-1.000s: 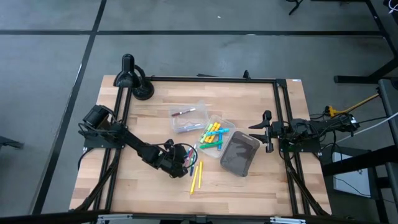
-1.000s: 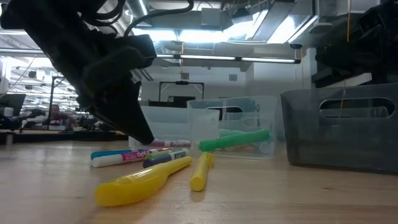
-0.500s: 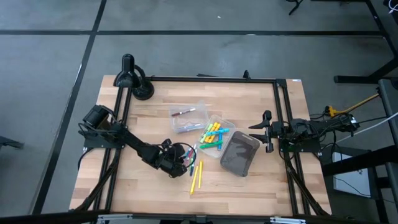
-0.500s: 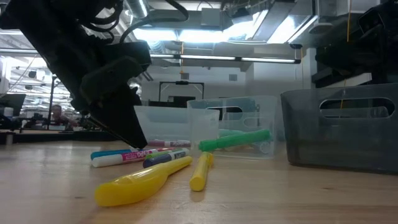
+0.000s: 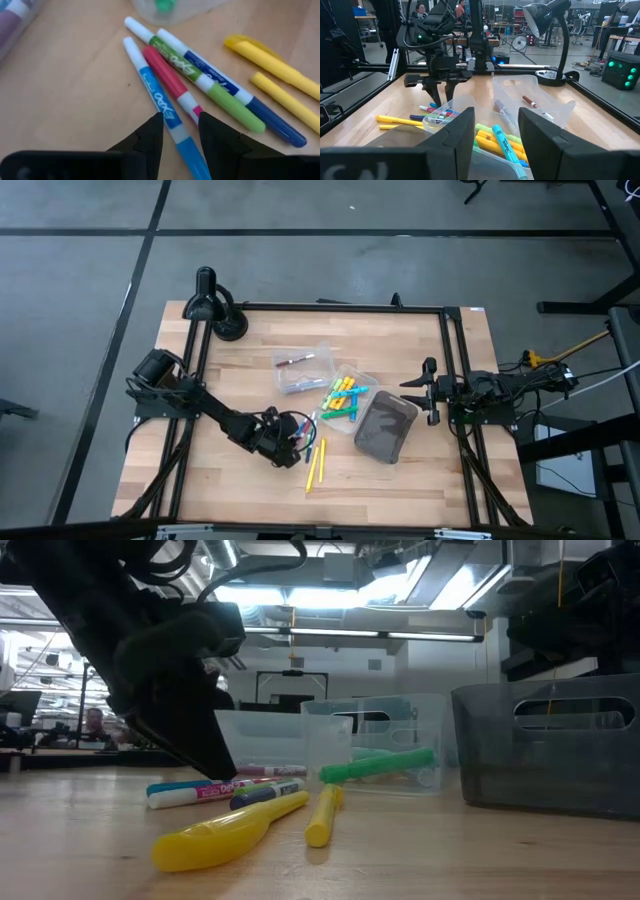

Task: Pick & Place Markers
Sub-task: Put the light blue marker pen into the left transparent bin

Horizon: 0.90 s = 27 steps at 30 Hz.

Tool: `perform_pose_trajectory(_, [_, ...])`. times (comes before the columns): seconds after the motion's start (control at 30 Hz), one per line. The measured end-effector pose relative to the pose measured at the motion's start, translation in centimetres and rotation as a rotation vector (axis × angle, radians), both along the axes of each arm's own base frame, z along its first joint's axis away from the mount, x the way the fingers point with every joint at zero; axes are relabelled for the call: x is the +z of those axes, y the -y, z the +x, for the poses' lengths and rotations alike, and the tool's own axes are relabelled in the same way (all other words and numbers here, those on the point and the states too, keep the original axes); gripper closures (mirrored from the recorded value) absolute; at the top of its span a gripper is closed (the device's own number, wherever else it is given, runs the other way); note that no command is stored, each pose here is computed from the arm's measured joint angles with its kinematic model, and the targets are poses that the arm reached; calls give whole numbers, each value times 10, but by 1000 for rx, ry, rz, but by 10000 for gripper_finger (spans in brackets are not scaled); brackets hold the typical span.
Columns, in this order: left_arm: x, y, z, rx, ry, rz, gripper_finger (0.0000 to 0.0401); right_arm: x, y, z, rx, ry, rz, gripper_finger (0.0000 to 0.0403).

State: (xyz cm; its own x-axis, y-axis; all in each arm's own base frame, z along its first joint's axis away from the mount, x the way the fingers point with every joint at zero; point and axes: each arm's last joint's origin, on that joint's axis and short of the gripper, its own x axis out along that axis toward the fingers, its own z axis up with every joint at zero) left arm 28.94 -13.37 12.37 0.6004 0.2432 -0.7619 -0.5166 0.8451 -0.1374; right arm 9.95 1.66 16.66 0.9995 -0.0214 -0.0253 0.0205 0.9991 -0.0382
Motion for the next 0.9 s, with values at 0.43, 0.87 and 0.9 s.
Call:
perform_pose_trajectory(0.43, [-5, -3, -4, 27, -41, 48, 292, 0, 0, 0, 0, 0, 0, 251])
perform_pose_trajectory(0.87, [-27, 1, -5, 52, -66, 164, 295, 0, 0, 0, -1, 0, 0, 251])
perform_pose_trajectory(0.9, [-27, 2, -6, 51, -62, 167, 298, 0, 0, 0, 0, 0, 0, 251])
